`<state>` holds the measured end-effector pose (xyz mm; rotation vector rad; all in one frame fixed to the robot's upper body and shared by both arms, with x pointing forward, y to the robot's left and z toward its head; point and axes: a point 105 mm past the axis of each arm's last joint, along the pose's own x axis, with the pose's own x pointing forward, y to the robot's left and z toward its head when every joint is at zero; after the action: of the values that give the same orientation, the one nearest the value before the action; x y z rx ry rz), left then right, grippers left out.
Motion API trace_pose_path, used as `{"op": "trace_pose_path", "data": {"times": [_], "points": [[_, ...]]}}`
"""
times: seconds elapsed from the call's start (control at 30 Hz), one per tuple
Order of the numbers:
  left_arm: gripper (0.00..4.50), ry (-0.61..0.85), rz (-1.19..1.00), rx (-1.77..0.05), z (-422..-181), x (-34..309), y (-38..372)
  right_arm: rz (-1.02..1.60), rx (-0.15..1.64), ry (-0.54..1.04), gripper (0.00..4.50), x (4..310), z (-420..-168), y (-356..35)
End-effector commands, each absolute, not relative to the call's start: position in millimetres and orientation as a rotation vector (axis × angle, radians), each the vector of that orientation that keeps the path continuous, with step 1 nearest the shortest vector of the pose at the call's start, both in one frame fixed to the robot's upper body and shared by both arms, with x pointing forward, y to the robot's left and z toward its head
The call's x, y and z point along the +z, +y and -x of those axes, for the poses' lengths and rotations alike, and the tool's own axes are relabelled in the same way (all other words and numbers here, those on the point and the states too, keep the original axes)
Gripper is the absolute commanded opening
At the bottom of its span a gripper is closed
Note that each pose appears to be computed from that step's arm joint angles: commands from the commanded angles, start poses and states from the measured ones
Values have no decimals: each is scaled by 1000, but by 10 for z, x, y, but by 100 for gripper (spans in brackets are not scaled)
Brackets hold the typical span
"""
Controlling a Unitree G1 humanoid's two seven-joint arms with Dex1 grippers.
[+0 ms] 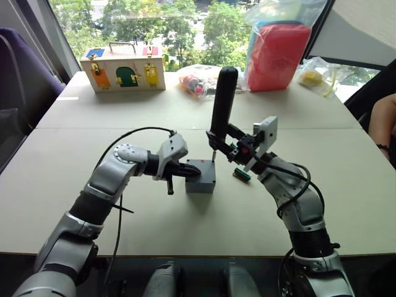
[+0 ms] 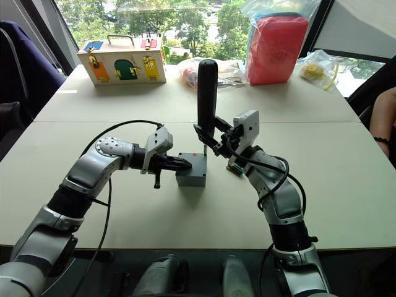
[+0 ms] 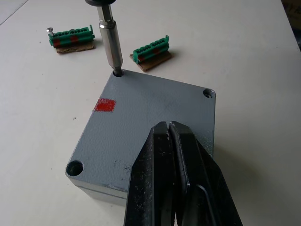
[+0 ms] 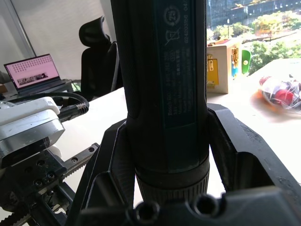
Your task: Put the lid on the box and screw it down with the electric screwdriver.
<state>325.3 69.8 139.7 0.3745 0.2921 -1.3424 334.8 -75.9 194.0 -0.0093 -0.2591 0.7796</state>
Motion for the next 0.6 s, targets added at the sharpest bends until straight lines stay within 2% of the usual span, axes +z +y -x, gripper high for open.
{"op": "trace_pose_path", "data": {"times": [0.03,0.6], "points": [[0,303,-390,-1347,-3237,1356,686,1,763,-161,182,1671,-3377,-747],[0,306,-388,-1342,-3209,1328,696,9,748,-97,182,1370,-3333,-714]]}}
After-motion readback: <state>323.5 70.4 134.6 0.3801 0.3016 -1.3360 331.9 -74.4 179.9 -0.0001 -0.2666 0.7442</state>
